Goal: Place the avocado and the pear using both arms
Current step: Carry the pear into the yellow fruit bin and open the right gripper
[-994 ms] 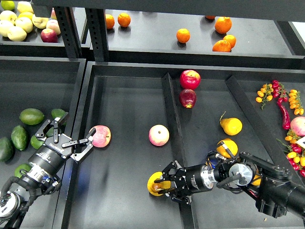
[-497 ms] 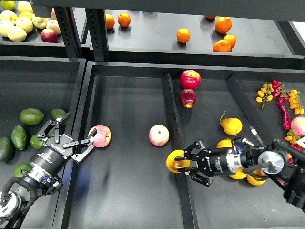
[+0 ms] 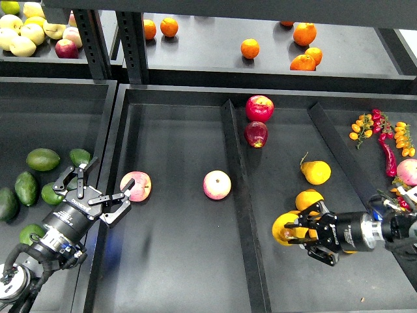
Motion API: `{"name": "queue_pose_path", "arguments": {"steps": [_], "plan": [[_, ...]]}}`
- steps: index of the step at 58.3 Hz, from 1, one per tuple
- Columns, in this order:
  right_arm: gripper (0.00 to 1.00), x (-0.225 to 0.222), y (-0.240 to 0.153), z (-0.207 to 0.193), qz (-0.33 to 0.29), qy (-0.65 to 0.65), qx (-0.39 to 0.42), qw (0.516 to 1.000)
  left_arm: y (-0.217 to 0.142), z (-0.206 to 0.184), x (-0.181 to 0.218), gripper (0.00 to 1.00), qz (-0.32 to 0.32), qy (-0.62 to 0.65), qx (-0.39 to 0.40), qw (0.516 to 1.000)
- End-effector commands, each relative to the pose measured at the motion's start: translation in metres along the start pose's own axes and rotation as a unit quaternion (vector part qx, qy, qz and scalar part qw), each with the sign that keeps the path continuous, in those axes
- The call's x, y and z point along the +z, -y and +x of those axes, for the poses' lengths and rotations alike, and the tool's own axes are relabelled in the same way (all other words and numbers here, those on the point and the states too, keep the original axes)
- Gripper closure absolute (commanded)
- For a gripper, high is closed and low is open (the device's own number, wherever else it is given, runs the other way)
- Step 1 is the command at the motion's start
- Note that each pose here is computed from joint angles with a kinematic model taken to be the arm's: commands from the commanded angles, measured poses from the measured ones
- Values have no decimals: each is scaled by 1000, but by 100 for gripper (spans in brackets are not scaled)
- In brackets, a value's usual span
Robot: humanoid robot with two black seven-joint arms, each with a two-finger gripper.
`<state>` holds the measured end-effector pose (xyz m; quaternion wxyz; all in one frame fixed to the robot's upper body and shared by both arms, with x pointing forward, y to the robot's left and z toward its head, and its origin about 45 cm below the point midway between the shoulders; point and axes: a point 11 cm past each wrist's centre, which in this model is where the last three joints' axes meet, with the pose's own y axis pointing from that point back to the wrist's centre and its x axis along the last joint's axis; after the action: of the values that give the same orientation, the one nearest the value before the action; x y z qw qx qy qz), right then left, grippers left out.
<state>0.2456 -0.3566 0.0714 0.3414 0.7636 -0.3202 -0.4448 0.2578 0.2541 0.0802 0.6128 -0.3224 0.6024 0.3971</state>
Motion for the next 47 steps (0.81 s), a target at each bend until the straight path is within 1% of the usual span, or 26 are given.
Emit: {"name": "queue_pose_path", "arguments": {"steps": [1,8,29,37,42,47], "plan": [[78,8,-1,13,-5,15,19,1000,-2,1,-1,1,0,-1,2,1000],[77,13,-1,25,-8,28,36,999,-2,2,-1,1,-1,-2,2,1000],[75,16,10,31,-9,44,43,998,-2,2,-1,1,0,-2,2,1000],[72,17,13,31,-9,47,44,998,-3,2,-1,1,-1,-2,3,1000],[67,15,13,31,-8,45,43,998,-3,2,-1,1,-1,-2,3,1000],[56,14,13,28,-9,41,39,998,-2,2,-1,1,0,-2,2,1000]]}}
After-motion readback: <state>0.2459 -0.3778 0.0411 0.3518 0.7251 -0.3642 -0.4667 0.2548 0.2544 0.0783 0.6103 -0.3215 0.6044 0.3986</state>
